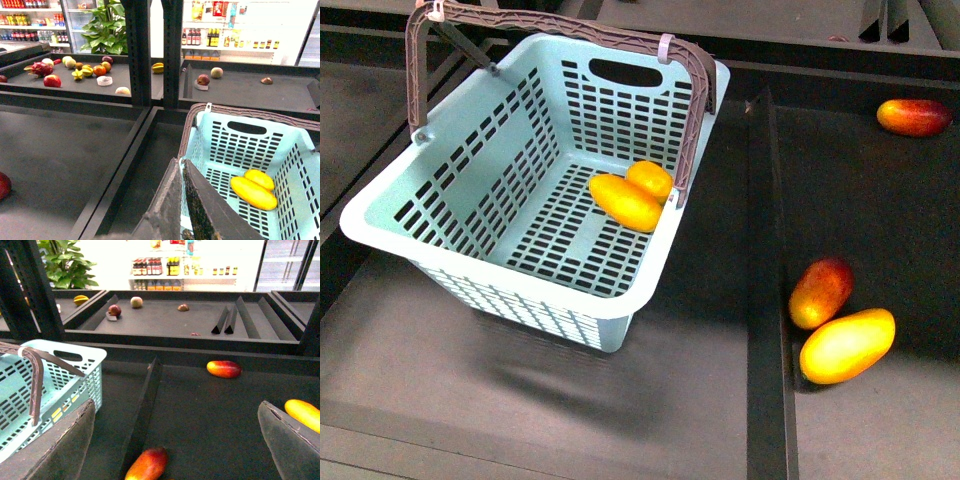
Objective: Pick lemon and mango into basket
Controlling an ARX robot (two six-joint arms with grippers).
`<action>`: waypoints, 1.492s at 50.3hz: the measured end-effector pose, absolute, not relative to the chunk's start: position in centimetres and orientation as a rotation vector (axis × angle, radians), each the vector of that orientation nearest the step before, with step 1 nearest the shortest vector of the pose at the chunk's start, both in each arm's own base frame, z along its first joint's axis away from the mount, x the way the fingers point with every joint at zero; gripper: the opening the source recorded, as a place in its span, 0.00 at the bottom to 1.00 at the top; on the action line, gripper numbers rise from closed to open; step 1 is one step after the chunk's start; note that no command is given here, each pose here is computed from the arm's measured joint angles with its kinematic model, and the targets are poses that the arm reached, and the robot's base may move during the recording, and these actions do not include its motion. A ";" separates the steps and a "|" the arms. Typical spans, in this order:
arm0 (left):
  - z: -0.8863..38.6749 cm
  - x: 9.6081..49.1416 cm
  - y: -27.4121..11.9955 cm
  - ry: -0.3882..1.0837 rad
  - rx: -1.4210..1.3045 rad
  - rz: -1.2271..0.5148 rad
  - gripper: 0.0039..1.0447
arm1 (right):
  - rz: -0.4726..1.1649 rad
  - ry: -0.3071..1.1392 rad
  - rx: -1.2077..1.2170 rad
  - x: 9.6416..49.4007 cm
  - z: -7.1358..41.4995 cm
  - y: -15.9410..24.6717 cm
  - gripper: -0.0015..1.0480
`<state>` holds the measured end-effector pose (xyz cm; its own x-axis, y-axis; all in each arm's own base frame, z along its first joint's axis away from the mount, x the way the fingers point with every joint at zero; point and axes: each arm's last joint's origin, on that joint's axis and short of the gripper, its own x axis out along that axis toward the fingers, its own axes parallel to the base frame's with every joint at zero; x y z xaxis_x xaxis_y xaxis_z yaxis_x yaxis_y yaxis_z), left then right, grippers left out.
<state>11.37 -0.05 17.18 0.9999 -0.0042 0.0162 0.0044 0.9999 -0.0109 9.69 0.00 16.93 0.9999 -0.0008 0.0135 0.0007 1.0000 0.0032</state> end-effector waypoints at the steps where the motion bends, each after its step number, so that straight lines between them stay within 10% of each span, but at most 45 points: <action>1: 17.2 11.3 0.0 -0.016 -0.011 -0.004 0.03 | -0.001 -0.014 0.003 9.7 16.9 0.0 0.92; 54: 16.8 9.7 0.0 -0.011 -0.011 -0.004 0.03 | 0.000 -0.014 0.003 9.7 16.9 0.0 0.92; 75: 16.8 9.7 0.0 -0.011 -0.011 -0.004 0.87 | 0.000 -0.014 0.003 9.7 16.9 0.0 0.92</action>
